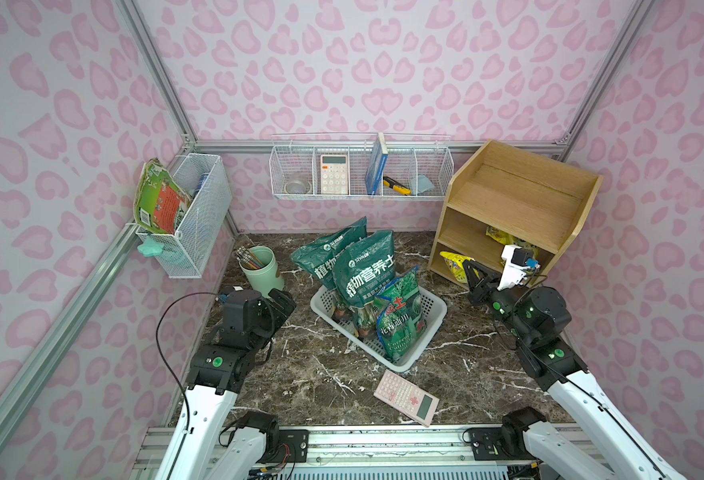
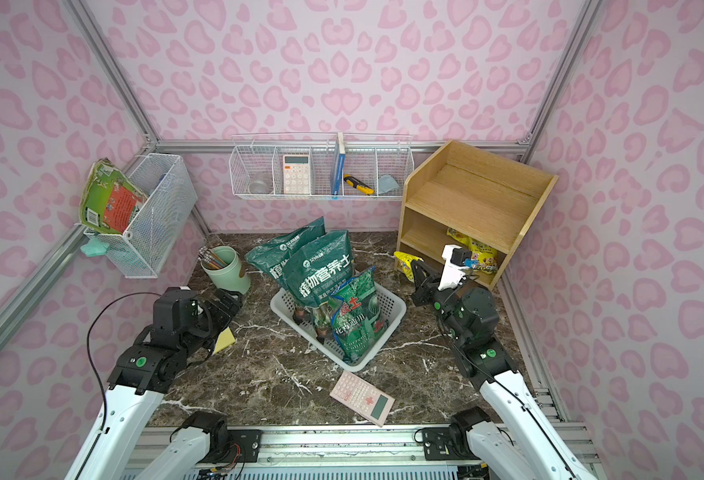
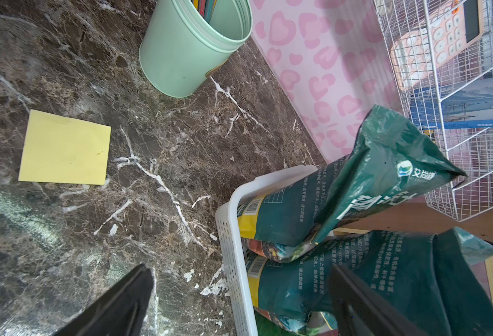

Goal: Take down the fertilizer bag from the shelf
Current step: Place the fertilizer bag in the storage box.

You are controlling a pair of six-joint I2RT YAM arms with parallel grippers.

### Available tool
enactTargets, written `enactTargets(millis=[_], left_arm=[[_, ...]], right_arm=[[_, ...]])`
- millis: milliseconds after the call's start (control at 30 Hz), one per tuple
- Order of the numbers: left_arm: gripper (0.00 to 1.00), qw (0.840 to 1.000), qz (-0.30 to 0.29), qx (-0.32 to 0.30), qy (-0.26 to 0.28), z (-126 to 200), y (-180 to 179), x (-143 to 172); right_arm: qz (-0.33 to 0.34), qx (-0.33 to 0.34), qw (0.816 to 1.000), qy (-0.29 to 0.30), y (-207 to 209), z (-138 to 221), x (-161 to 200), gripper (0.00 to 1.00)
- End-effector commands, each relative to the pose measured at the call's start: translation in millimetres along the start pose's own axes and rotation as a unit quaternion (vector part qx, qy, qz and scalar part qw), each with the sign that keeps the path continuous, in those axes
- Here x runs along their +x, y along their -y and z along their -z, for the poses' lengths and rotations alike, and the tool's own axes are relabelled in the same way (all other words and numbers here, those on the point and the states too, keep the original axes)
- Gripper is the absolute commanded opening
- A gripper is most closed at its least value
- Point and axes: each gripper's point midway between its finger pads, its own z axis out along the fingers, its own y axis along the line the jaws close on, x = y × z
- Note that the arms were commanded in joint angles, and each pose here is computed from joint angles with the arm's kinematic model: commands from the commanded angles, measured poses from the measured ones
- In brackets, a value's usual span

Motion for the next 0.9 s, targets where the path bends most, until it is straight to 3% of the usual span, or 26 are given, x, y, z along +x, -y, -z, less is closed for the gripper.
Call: enactTargets(millis=[0, 333, 600, 867], left_arm=[[0.99, 1.0, -0.007, 0.002, 0.006, 1, 1, -3], [0.99, 1.0, -0.007, 0.001, 0.007, 1, 1, -3], [0.99, 1.0, -0.007, 0.0, 0.007, 1, 0, -3], [0.99, 1.0, -0.007, -0.001, 0.008, 1, 0, -3]], right_arm=[[0.017, -0.098, 0.995, 0.013, -35, 4, -5, 0.0], [0.007, -0.295, 0.955, -0.033, -86, 19, 21, 0.0], [-0.008, -0.354, 0.933, -0.066, -98, 31, 39, 0.0], [-0.056, -0.379, 0.916, -0.117, -88, 21, 70, 0.0]])
